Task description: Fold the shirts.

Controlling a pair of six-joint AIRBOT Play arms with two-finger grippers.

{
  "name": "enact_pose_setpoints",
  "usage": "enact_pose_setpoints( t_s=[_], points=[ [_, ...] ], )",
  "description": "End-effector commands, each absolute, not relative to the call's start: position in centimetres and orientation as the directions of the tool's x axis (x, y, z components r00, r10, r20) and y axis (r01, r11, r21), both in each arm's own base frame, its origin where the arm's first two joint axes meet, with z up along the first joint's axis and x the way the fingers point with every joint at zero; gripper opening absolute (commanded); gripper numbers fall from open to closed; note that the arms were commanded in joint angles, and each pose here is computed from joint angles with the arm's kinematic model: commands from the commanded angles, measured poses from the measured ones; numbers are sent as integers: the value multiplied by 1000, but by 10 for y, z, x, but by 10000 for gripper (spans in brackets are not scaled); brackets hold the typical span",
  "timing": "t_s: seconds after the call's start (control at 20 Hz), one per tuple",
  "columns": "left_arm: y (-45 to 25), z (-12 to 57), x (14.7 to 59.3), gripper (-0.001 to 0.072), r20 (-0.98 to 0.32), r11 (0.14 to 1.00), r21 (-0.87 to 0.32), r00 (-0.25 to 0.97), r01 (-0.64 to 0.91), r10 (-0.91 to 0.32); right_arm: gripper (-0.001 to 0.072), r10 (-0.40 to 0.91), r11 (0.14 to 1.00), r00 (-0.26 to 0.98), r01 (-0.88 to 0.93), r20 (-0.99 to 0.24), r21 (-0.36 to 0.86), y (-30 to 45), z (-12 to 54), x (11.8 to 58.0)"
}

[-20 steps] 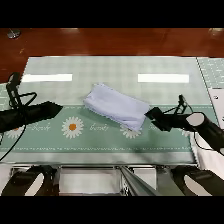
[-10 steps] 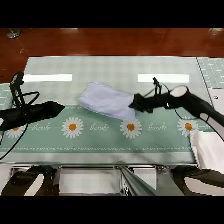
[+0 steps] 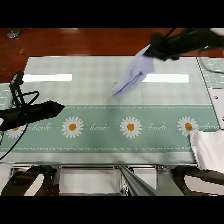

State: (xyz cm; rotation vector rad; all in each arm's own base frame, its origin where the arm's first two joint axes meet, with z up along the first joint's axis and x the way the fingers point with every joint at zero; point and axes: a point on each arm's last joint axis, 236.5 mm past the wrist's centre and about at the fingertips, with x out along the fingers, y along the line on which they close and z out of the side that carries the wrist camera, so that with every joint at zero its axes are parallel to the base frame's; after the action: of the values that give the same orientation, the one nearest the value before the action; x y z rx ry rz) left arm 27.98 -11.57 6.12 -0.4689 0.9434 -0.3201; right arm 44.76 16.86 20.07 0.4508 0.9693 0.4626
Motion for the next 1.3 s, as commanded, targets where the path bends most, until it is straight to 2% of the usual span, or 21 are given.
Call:
enact_pose_setpoints(
  t_s=[0.0,0.25,0.4,0.45,0.6,0.8,0.95,1.05,1.1,1.15,1.2,1.25],
  points=[
    [-116,61,280,21,-697,854,-516,551,59,-459,24,460,847,556,-40,-693,530,101,245,436],
    [-116,61,280,22,-697,855,-516,551,59,-459,22,280,858,563,217,-778,466,-12,254,382],
    [-116,61,280,21,-697,855,-515,551,59,-458,22,87,858,446,421,-891,295,-79,240,319],
    [-116,60,281,22,-697,855,-515,552,58,-458,22,28,841,425,479,-905,251,-97,238,301],
    [-115,59,283,22,-697,855,-515,555,53,-454,21,-5,766,384,595,-923,244,-111,218,250],
    [-113,62,289,21,-684,856,-514,577,53,-447,22,-111,594,225,796,-968,117,-138,169,159],
    [-112,63,290,21,-679,856,-514,584,53,-444,22,-230,365,48,930,-972,-41,-162,151,79],
    [-112,64,292,22,-675,856,-515,591,52,-442,25,-266,208,-29,974,-963,-87,-161,145,41],
    [-112,65,293,22,-673,856,-514,595,52,-440,27,-276,159,-51,982,-960,-98,-157,141,30],
    [-111,65,293,22,-671,856,-514,597,52,-440,135,-291,121,-76,986,-954,-116,-155,137,21],
    [-111,65,294,22,-670,856,-515,599,52,-439,424,-300,110,-93,985,-949,-131,-153,131,15],
    [-111,66,295,22,-666,856,-515,604,52,-437,645,-289,114,-96,984,-953,-134,-152,124,15]
  ],
)
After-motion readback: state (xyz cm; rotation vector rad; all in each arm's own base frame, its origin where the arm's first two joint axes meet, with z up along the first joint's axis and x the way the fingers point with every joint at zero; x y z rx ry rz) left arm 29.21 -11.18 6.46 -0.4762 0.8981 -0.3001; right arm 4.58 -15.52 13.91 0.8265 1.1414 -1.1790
